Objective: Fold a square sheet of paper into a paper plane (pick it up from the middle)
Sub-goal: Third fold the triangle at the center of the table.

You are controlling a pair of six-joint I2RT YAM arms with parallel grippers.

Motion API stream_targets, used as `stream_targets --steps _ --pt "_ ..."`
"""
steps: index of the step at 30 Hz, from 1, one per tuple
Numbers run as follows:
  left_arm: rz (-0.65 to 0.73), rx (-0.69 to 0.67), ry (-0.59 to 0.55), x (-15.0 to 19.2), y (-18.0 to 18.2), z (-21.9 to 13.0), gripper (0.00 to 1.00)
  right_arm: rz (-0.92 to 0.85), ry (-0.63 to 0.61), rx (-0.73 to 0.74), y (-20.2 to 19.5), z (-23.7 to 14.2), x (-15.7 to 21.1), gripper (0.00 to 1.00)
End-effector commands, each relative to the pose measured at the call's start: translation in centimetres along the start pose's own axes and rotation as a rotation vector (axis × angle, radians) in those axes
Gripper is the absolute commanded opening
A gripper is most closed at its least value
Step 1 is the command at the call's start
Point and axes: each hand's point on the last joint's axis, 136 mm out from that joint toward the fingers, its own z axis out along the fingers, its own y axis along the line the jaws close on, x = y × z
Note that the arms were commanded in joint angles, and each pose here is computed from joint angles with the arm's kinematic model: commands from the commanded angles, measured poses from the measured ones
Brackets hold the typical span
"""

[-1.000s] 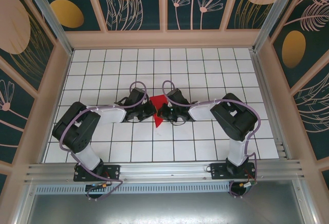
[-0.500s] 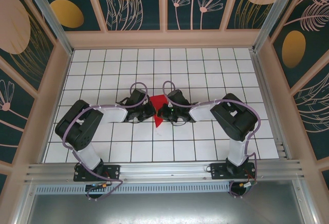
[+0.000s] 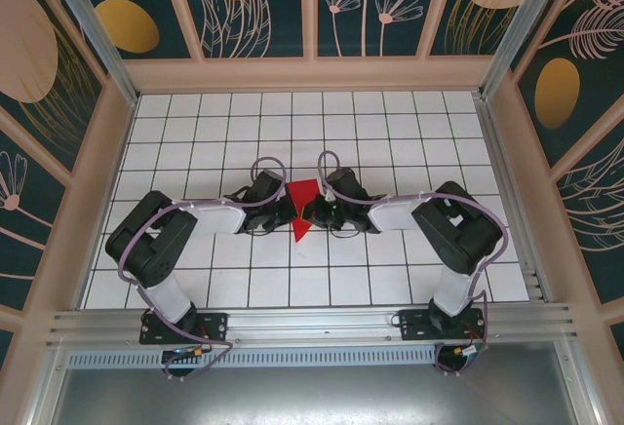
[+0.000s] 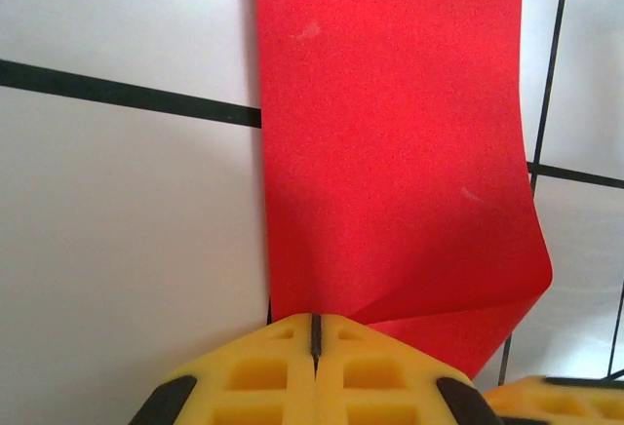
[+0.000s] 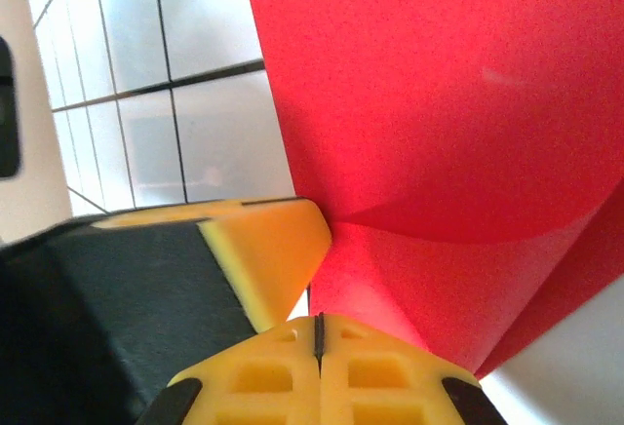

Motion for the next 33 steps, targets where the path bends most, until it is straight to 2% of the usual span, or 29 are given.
stream_targets --steps 1,13,20,23,27,33 --pt "0.011 -0.296 0.120 4.3 8.3 0.5 0.00 -0.024 -0.002 -0.020 0.2 -0.5 -0.4 0.00" --pt "0.041 -0.325 0.126 4.2 8.7 0.6 0.00 -0.024 -0.010 0.114 -3.0 0.4 -0.9 0.00" --pt "0.044 -0.365 0.130 4.5 9.7 0.5 0.00 0.051 -0.013 0.174 -5.9 0.2 -0.4 0.00" --pt "0.050 -0.373 0.130 4.5 9.9 0.5 0.00 0.045 -0.027 0.139 -4.8 -0.5 -0.9 0.00" --pt "0.056 -0.369 0.131 4.4 9.8 0.5 0.00 -0.020 -0.058 0.079 -1.4 -1.3 -2.5 0.00" --pt "0.059 -0.363 0.131 4.3 9.6 0.6 0.00 -0.040 -0.038 0.104 -1.8 0.0 -3.1 0.00"
